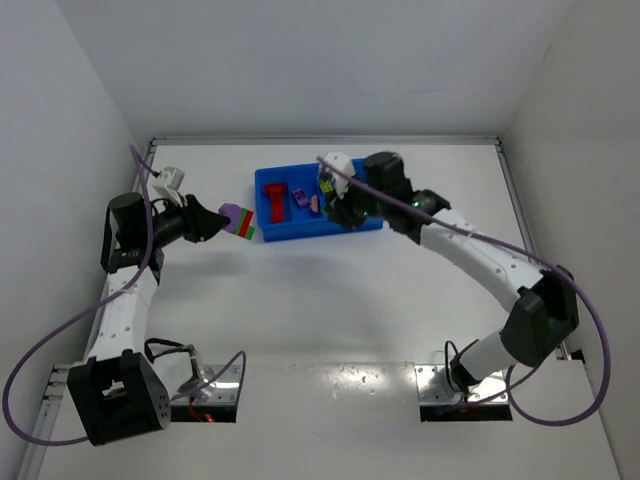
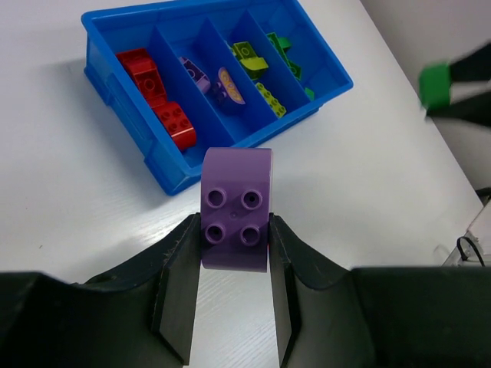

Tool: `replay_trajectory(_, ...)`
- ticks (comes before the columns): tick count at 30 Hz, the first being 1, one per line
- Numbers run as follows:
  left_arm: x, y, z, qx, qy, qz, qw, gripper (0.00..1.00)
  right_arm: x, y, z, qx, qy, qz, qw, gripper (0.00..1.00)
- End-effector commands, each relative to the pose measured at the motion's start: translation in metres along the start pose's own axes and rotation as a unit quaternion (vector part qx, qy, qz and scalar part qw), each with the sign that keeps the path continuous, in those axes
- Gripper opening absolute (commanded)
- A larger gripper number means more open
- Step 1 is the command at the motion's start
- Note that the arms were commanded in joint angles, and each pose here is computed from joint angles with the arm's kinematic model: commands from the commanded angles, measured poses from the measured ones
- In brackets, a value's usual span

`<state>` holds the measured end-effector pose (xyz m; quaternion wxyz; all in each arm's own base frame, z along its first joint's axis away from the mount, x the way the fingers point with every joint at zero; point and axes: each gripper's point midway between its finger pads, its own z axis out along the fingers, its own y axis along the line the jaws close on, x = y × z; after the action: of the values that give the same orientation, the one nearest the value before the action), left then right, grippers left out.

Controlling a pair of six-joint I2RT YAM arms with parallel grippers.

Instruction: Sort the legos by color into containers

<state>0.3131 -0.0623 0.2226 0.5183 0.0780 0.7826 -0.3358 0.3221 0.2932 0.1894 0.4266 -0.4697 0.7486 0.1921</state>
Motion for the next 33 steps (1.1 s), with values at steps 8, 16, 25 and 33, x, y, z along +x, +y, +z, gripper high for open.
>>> replay_trajectory(8, -0.028, 0.001, 0.007, 0.019, -0.022, -0.013, 0.999, 0.0, 0.016, -0.166, 0.011, 0.106, 0.008, 0.121, 0.987, 0.12)
replay_trajectory(16, -0.031, 0.0, 0.007, 0.024, -0.018, -0.006, 1.0, 0.0, 0.053, -0.212, 0.053, 0.083, 0.035, 0.19, 0.978, 0.16)
replay_trajectory(25, -0.028, 0.003, 0.013, 0.026, -0.01, -0.014, 1.0, 0.0, 0.056, -0.209, 0.056, 0.064, 0.033, 0.198, 0.978, 0.75)
replay_trajectory(33, -0.03, -0.032, 0.017, 0.142, -0.038, -0.085, 0.986, 0.0, -0.002, -0.112, 0.004, -0.162, -0.102, 0.225, 0.955, 0.78)
